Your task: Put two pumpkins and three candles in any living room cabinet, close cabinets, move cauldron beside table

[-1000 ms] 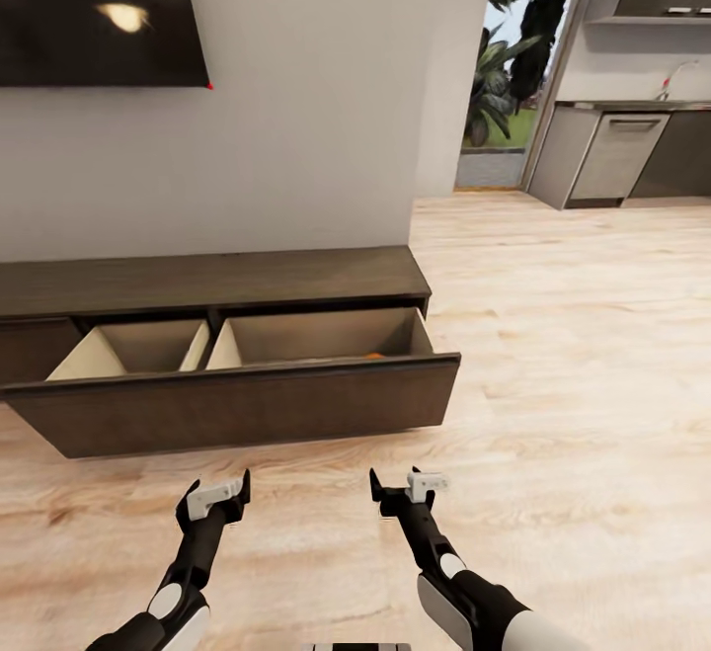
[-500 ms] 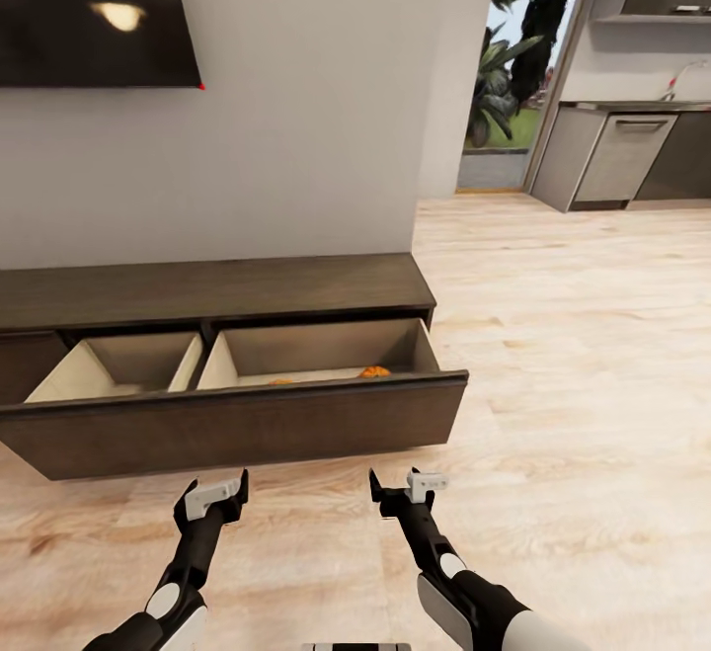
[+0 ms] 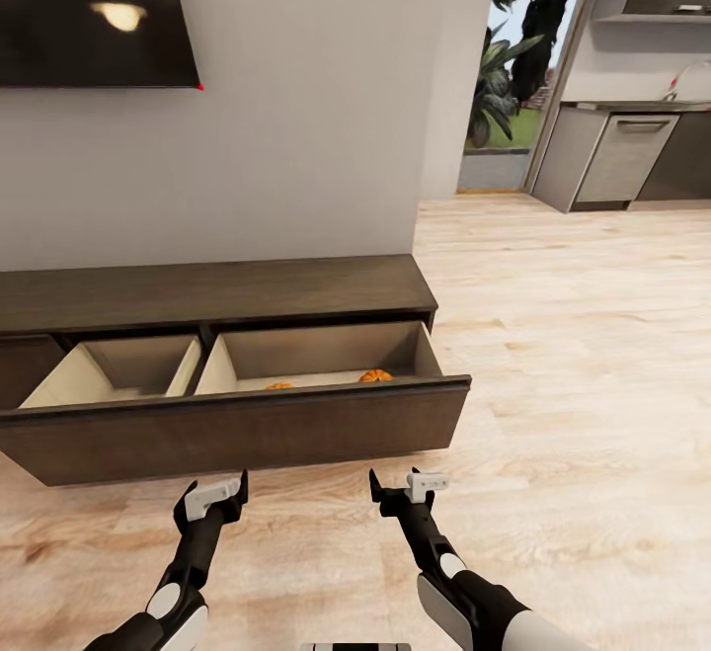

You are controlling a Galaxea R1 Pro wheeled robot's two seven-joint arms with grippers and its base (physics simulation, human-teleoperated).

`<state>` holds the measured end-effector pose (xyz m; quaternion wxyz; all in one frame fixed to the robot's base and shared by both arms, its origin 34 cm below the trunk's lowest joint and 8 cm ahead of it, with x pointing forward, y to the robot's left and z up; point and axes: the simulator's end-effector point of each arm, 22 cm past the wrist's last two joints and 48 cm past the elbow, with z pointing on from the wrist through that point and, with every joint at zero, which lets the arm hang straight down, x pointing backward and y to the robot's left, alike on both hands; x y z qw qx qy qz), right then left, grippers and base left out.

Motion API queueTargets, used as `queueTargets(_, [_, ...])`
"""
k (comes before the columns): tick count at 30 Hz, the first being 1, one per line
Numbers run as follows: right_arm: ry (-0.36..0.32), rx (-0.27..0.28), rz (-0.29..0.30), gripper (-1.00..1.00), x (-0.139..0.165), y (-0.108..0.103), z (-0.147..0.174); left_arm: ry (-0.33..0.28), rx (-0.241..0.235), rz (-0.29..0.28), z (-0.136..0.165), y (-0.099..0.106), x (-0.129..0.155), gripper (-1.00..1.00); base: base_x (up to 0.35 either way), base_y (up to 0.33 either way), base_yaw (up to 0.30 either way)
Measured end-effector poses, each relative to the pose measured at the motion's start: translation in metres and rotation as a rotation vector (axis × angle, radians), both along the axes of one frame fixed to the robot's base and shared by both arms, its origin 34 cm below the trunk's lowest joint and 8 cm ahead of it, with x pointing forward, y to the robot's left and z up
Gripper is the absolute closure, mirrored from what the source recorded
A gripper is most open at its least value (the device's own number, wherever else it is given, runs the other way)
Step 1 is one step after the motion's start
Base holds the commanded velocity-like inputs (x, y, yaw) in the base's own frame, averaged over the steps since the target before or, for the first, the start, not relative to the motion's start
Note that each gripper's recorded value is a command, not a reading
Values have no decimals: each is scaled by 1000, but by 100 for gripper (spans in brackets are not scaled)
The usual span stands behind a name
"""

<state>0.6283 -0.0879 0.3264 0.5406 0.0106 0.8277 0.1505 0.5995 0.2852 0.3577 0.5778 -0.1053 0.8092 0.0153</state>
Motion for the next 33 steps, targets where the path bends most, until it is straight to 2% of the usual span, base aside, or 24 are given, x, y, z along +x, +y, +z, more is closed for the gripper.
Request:
queueTargets(14, [1,1,-1,-100,0,0,0,7,-7,11,-2,1,-1,-100,51,0,0])
queueTargets(33, [21,2,3,-100,-4,0,-13,39,15,48,-17,12,-7,-100,1,0,0])
